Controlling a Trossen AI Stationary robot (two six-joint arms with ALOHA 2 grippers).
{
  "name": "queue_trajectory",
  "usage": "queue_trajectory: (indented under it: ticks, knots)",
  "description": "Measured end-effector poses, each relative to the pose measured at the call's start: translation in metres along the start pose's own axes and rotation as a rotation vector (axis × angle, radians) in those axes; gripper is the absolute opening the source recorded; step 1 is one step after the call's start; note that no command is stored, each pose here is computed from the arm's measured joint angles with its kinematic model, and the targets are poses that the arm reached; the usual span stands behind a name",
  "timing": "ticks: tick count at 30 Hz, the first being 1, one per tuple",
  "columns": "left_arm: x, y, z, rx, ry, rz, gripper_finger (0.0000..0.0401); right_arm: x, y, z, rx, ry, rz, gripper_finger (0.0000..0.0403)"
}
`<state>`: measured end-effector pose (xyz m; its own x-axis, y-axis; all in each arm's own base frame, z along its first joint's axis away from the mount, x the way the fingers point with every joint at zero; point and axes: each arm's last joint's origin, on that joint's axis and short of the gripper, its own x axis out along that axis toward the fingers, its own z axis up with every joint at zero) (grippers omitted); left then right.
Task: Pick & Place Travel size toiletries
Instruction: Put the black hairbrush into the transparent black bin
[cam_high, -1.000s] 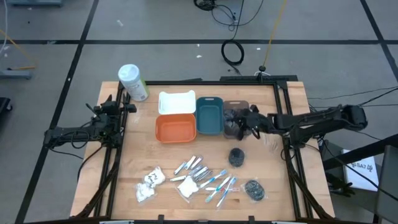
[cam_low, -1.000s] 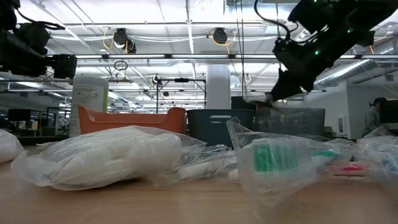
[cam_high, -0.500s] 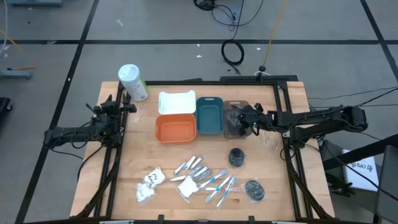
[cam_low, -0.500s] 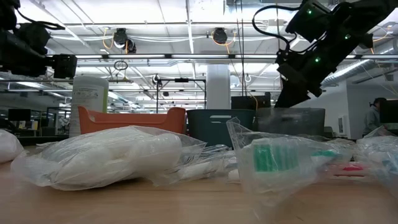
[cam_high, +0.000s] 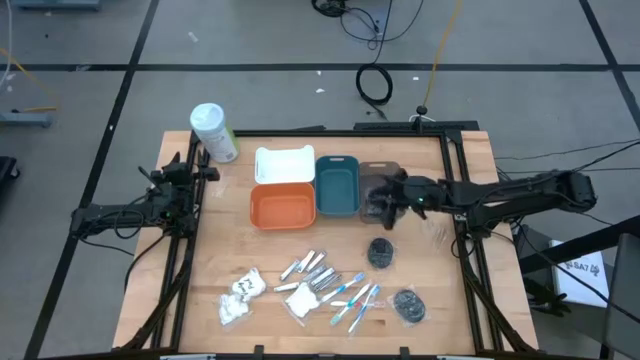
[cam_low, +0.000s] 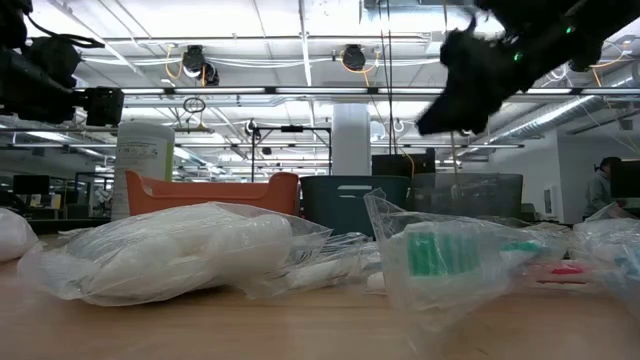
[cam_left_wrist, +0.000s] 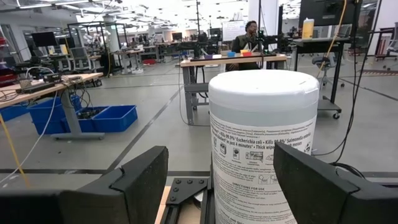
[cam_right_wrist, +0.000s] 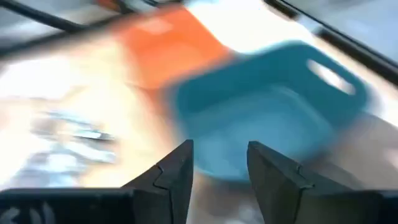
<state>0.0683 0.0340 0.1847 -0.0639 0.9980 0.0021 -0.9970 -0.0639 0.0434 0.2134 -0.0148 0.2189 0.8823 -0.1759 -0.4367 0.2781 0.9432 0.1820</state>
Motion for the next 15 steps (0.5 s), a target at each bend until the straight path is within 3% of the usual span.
queue_trajectory:
  ticks: [4,7,11,15]
  knots:
    - [0.000,0.000,0.000,-0.001,0.000,0.000,0.0285,-0.013,0.039,0.009,-0.085,-0.140,0.292,0.0130]
    - [0.000,0.000,0.000,-0.001,0.000,0.000,0.0285,-0.026,0.073,0.008,-0.194,-0.262,0.402,0.0124]
    - [0.000,0.000,0.000,-0.001,0.000,0.000,0.0285,-0.042,0.112,0.006,-0.323,-0.312,0.349,0.0122]
    - [0.000,0.000,0.000,-0.001,0.000,0.000,0.0285,-0.047,0.149,0.012,-0.451,-0.239,0.230,0.0137]
